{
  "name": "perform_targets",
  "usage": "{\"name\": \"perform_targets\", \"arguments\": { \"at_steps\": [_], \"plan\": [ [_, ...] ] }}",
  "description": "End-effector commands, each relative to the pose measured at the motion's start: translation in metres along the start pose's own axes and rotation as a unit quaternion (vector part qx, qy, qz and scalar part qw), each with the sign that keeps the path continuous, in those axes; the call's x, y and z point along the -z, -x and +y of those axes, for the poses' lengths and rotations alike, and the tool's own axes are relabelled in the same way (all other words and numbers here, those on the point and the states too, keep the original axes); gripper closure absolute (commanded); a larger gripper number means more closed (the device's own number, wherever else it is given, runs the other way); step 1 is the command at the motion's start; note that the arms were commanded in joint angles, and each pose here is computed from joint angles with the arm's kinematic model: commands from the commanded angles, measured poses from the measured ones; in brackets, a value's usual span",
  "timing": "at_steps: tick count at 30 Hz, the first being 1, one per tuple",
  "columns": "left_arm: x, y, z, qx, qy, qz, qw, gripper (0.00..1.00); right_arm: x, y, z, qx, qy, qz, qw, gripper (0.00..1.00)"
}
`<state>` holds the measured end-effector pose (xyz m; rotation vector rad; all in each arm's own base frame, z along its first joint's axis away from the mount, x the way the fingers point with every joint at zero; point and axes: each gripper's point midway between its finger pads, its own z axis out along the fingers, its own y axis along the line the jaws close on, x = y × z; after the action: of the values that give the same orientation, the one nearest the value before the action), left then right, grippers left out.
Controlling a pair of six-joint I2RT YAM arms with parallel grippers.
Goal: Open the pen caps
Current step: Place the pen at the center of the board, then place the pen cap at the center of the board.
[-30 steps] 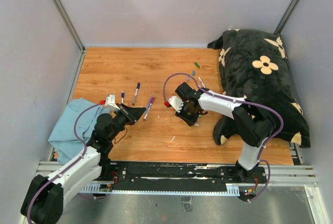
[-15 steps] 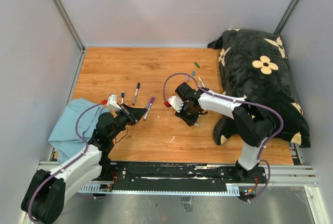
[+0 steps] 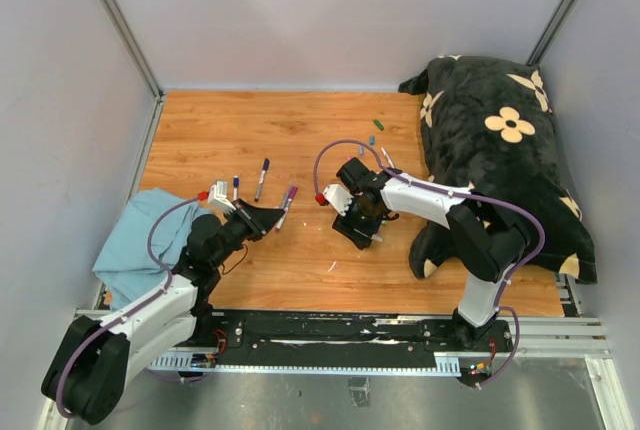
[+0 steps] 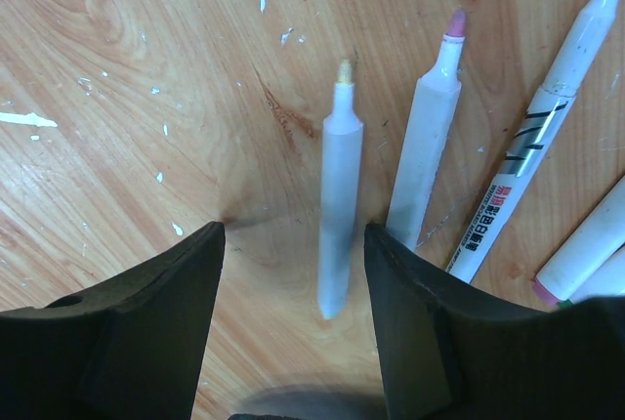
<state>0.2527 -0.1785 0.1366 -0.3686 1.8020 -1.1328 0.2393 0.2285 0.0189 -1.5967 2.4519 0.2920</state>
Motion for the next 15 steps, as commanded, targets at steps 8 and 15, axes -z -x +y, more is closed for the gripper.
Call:
{"name": "perform_targets", "arguments": {
  "at_steps": [8,15],
  "plan": [
    [-0.009,-0.009,-0.013,-0.002,-0.021,0.013,1.0,1.0,0.02,0.017,0.008,0.03,0.007,-0.035,0.999,0.4],
    [-0.019,-0.019,-0.016,-0.002,-0.02,0.027,0.999,1.0,0.044,0.025,0.014,0.06,0.009,-0.072,0.996,0.4]
  ]
}}
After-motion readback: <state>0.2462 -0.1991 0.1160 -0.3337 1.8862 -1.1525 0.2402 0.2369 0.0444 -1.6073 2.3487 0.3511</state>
